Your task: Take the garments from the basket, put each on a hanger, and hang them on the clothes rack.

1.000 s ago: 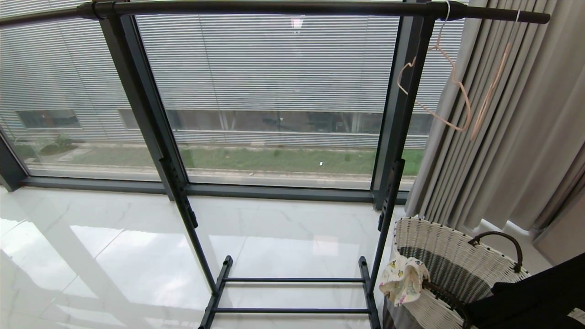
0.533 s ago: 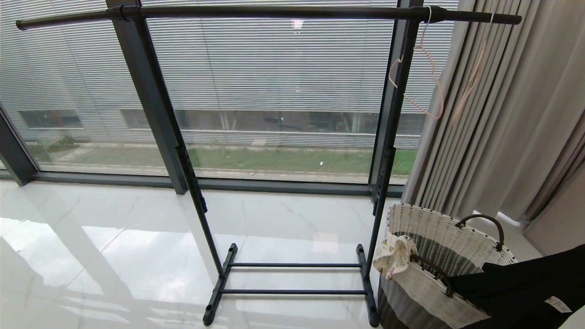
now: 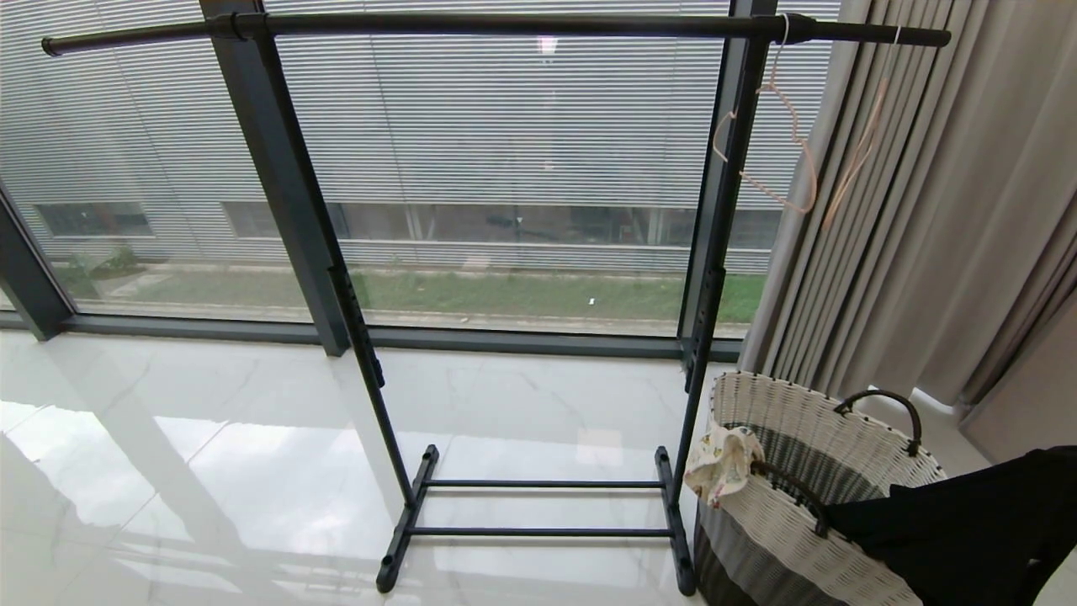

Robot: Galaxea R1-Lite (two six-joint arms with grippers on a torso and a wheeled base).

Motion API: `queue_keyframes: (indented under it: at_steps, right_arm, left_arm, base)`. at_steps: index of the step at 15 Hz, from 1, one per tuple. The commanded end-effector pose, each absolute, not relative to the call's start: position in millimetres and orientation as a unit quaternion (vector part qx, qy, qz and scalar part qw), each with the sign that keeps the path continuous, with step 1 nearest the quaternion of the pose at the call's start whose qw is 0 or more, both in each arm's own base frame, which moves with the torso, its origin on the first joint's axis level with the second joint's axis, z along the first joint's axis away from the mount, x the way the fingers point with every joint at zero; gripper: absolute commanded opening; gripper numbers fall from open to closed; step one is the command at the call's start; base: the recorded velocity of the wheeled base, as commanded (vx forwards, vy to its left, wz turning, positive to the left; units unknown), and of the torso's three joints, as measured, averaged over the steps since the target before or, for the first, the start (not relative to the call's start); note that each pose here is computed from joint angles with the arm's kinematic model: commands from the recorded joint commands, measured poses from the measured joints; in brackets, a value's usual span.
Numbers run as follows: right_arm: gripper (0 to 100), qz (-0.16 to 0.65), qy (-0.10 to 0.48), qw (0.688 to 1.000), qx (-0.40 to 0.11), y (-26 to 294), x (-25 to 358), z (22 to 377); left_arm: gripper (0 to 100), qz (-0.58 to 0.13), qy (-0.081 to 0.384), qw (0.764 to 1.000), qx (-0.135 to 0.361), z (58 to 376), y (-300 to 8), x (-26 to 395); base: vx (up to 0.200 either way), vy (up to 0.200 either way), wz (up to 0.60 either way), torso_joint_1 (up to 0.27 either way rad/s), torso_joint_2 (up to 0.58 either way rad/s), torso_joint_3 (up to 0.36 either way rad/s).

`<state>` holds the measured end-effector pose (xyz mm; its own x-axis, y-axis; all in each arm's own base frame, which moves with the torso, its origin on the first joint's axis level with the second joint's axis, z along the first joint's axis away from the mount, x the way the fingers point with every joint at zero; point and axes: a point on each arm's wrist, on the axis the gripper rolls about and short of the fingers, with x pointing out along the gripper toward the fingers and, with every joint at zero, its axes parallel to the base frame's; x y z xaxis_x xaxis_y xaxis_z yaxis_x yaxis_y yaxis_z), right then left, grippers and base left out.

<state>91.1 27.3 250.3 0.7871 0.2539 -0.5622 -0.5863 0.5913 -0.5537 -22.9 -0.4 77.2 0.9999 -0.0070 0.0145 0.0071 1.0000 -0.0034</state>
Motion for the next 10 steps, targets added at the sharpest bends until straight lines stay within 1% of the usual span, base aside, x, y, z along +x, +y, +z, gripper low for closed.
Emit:
queue_keyframes:
  at_steps: [1, 2, 3, 4, 5, 7, 8, 10]
  right_arm:
    - [0, 0.278, 0.206, 0.857, -0.382, 36, 92, 252]
    - [0, 0.295, 0.203, 0.854, -0.378, 41, 93, 251]
    - [0, 0.308, 0.2, 0.851, -0.374, 44, 92, 251]
    - [0, 0.327, 0.2, 0.847, -0.369, 50, 94, 250]
    - [0, 0.339, 0.192, 0.846, -0.365, 54, 94, 251]
    - [0, 0.348, 0.174, 0.847, -0.363, 61, 98, 256]
    - [0, 0.35, 0.169, 0.847, -0.363, 64, 101, 261]
    - [0, 0.363, 0.162, 0.842, -0.365, 73, 107, 266]
  left_arm:
    - [100, -0.078, -0.025, 0.996, -0.029, 115, -3, -25]
    - [100, -0.094, -0.008, 0.993, -0.069, 151, -3, -16]
    - [100, -0.092, 0.0, 0.992, -0.086, 178, -3, -4]
    - [100, -0.099, 0.006, 0.991, -0.091, 210, -4, 17]
    - [100, -0.114, 0.015, 0.989, -0.091, 225, -6, 33]
    - [100, -0.184, 0.03, 0.978, -0.092, 243, -17, 64]
    - [100, -0.219, 0.038, 0.971, -0.091, 245, -26, 77]
    - [100, -0.285, 0.085, 0.951, -0.08, 237, -51, 98]
  base:
    - [0.0, 0.0, 0.0, 0.0, 0.0, 0.0]
    - [0.0, 0.0, 0.0, 0.0, 0.0, 0.0]
    - [0.0, 0.0, 0.0, 0.0, 0.0, 0.0]
    - [0.0, 0.0, 0.0, 0.0, 0.0, 0.0]
    - [0.0, 0.0, 0.0, 0.0, 0.0, 0.0]
    - [0.0, 0.0, 0.0, 0.0, 0.0, 0.0]
    - [0.0, 0.0, 0.0, 0.0, 0.0, 0.0]
    - [0.0, 0.0, 0.0, 0.0, 0.0, 0.0]
